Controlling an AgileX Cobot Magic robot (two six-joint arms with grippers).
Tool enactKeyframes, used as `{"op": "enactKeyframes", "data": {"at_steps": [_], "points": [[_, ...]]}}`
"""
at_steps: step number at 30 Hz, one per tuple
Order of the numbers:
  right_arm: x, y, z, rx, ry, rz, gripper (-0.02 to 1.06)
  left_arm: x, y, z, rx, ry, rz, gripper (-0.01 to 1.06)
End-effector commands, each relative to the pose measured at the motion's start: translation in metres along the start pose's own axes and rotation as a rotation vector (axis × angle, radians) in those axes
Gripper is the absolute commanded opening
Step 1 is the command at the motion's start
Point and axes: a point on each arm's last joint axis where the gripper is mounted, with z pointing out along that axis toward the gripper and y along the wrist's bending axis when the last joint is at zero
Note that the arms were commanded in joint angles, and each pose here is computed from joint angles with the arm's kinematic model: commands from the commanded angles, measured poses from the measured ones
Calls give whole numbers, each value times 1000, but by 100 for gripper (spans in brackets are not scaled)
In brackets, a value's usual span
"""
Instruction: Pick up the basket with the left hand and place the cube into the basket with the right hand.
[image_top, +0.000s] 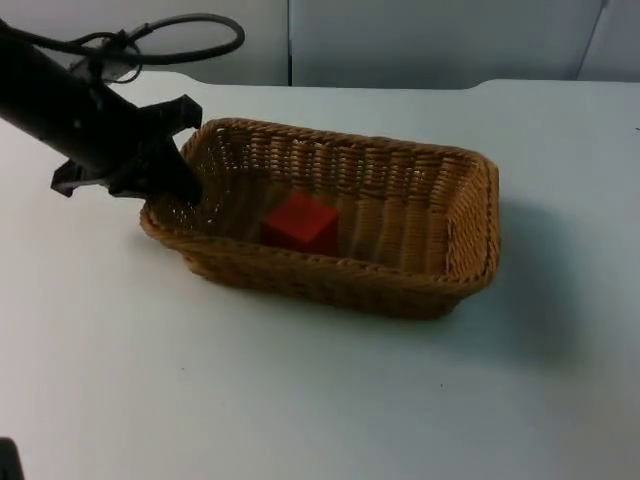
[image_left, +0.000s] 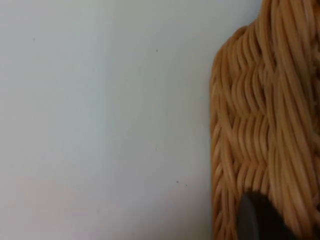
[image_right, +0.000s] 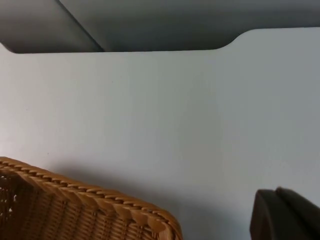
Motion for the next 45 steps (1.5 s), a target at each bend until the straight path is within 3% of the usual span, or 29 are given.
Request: {"op": "enactKeyframes", "data": {"at_steps": [1,5,7,8,9,10,11,12,14,19,23,24,26,28,29,30,32,33,36,38,42,43,45], "points": [[-1,-1,-8,-4,-19,-7,0,-4,-6,-3,21,-27,-6,0],[-1,-1,-8,-4,-19,-7,0,-4,-5,-3,13,-33,-5,9],[-1,0,-8,-7,-18,-8,0,-4,-5,-3,11,-31,18,28],[-1,0,-8,-7,-18,-10,0,-4,-5,-3,11,-31,21,50],[-1,0,-8,-7,-18,-10,0,-4,-5,-3,11,-31,21,50],[-1,0,-8,-7,-18,-10,0,-4,-5,-3,11,-31,21,59],[-1,0,-8,-7,-18,-10,0,-4,-5,-3,9,-33,21,78],[-1,0,-8,-7,-18,-10,0,-4,-5,-3,13,-31,15,81],[-1,0,-8,-7,-18,-10,0,-4,-6,-4,15,-28,19,81],[-2,0,-21,3,-45,-18,0,-12,-14,-16,-5,-25,101,66],[-6,-2,-55,76,-141,-47,0,-32,-39,-49,-25,-98,188,44],[-6,-2,-55,76,-141,-47,0,-32,-39,-49,-25,-98,188,44],[-5,-7,-85,161,-199,-49,0,-41,-54,-75,-70,-143,258,30],[-2,-10,-113,228,-242,-43,0,-45,-72,-112,-164,-183,334,8],[-2,-10,-113,228,-242,-43,0,-45,-72,-112,-164,-183,334,8],[0,-11,-129,250,-276,-38,0,-45,-81,-128,-198,-198,362,0],[7,-12,-169,305,-361,-36,0,-41,-93,-157,-284,-217,403,0],[7,-12,-169,305,-361,-36,0,-41,-93,-157,-284,-217,403,0],[24,-10,-227,337,-481,-35,0,-22,-115,-208,-388,-196,428,0],[31,-9,-243,334,-511,-33,0,-14,-123,-224,-403,-191,446,0],[83,-8,-323,360,-660,-25,0,24,-156,-298,-438,-340,466,0],[83,-8,-323,360,-660,-25,0,24,-156,-298,-438,-340,466,0],[121,-11,-361,398,-734,-13,0,54,-173,-335,-461,-447,485,0]]}}
